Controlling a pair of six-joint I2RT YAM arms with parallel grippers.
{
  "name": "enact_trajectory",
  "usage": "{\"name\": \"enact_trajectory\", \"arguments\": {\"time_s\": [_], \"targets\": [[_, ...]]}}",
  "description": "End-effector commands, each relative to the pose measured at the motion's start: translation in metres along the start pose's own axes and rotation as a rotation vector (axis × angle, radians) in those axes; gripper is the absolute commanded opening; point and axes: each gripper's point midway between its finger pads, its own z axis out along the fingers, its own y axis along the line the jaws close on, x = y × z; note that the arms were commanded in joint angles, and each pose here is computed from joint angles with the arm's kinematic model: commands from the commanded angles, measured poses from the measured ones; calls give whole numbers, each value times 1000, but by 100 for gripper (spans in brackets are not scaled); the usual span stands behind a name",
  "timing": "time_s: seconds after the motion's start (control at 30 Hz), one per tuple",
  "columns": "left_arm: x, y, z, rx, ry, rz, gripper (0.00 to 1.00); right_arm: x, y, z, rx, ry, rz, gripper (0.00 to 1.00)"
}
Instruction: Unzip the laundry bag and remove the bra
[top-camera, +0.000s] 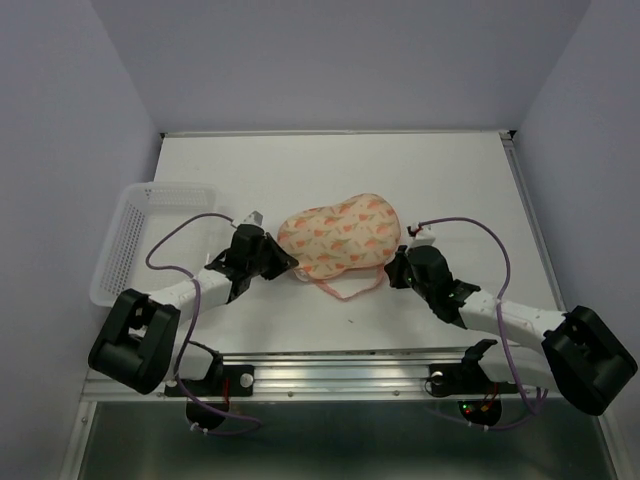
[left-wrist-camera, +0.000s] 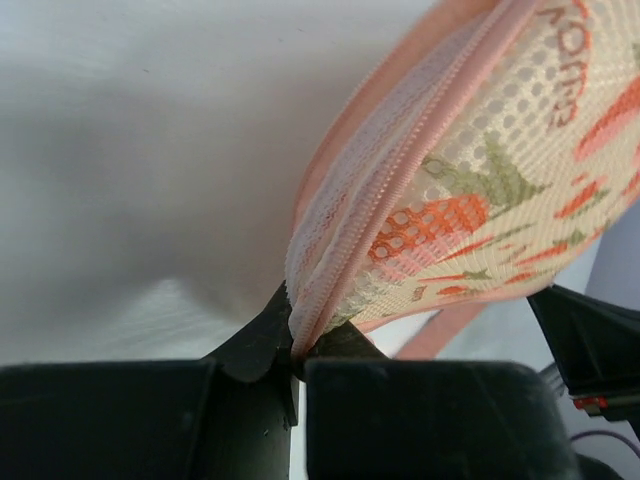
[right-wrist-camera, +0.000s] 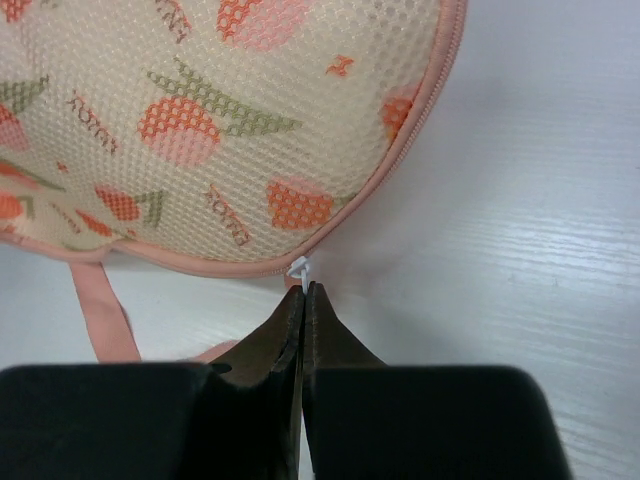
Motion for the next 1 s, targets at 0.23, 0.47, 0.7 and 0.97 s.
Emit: {"name": "enact_trajectory", "arguments": {"time_s": [0.23, 0.47, 0.7, 0.97], "targets": [[-56, -31, 39, 35, -71, 49, 60, 16, 10, -1, -81, 69, 3, 1], [-56, -64, 17, 121, -99, 40, 99, 18, 19, 5, -106, 85, 38, 1], [-2, -96, 0, 169, -88, -12, 99, 23, 37, 10, -152, 99, 52, 1], [62, -119, 25, 205, 59, -8, 99, 16, 50, 14, -178, 88, 45, 1]]}}
